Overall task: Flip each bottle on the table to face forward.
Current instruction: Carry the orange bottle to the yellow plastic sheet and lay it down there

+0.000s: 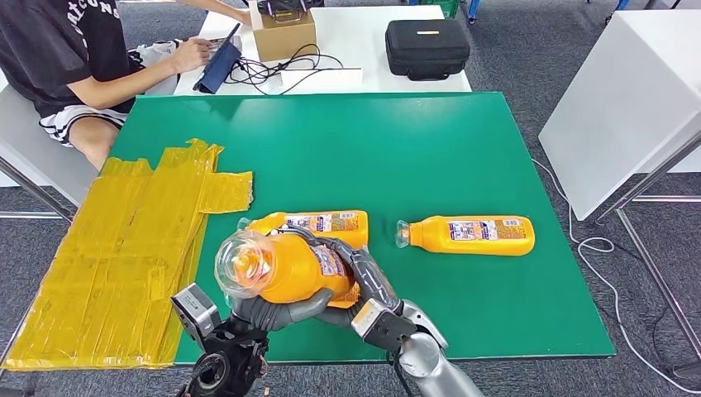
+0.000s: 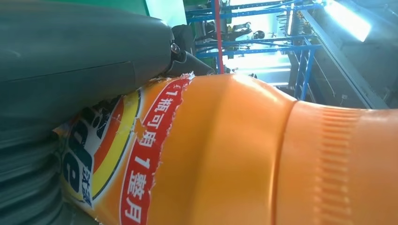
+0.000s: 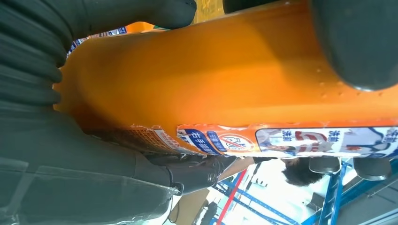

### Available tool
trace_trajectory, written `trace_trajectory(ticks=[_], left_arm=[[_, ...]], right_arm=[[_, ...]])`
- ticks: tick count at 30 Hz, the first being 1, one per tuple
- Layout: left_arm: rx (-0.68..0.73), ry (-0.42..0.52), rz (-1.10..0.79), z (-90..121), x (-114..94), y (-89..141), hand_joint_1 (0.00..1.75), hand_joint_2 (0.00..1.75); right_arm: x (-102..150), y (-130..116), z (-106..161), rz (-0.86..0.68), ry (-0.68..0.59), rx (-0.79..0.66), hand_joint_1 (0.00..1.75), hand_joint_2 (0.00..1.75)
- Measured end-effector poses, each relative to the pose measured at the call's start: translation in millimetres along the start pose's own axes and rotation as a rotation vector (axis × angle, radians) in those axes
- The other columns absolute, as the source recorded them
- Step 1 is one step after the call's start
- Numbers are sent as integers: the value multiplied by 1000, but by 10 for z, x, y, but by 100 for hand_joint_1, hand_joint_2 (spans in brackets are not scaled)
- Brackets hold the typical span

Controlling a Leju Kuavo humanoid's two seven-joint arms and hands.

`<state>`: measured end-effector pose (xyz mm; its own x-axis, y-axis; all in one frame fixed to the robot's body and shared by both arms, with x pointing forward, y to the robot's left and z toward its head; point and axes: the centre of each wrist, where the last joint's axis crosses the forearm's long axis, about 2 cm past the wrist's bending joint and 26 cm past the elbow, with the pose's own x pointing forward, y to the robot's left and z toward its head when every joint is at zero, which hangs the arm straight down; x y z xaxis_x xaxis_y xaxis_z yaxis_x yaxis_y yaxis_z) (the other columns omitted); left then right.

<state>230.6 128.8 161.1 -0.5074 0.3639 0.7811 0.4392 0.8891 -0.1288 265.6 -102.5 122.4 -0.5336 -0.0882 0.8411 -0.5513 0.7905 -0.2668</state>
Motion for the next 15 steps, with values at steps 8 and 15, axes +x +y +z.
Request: trace_trajectory(ticks=[8, 15], left_arm=[[11, -33, -79, -2, 12, 5, 175, 175], [192, -182, -533, -141, 160, 341, 175, 175]], right_arm=[[32, 2, 18, 24, -8, -24, 45, 175], [149, -44, 76, 90, -69, -117, 0, 175]])
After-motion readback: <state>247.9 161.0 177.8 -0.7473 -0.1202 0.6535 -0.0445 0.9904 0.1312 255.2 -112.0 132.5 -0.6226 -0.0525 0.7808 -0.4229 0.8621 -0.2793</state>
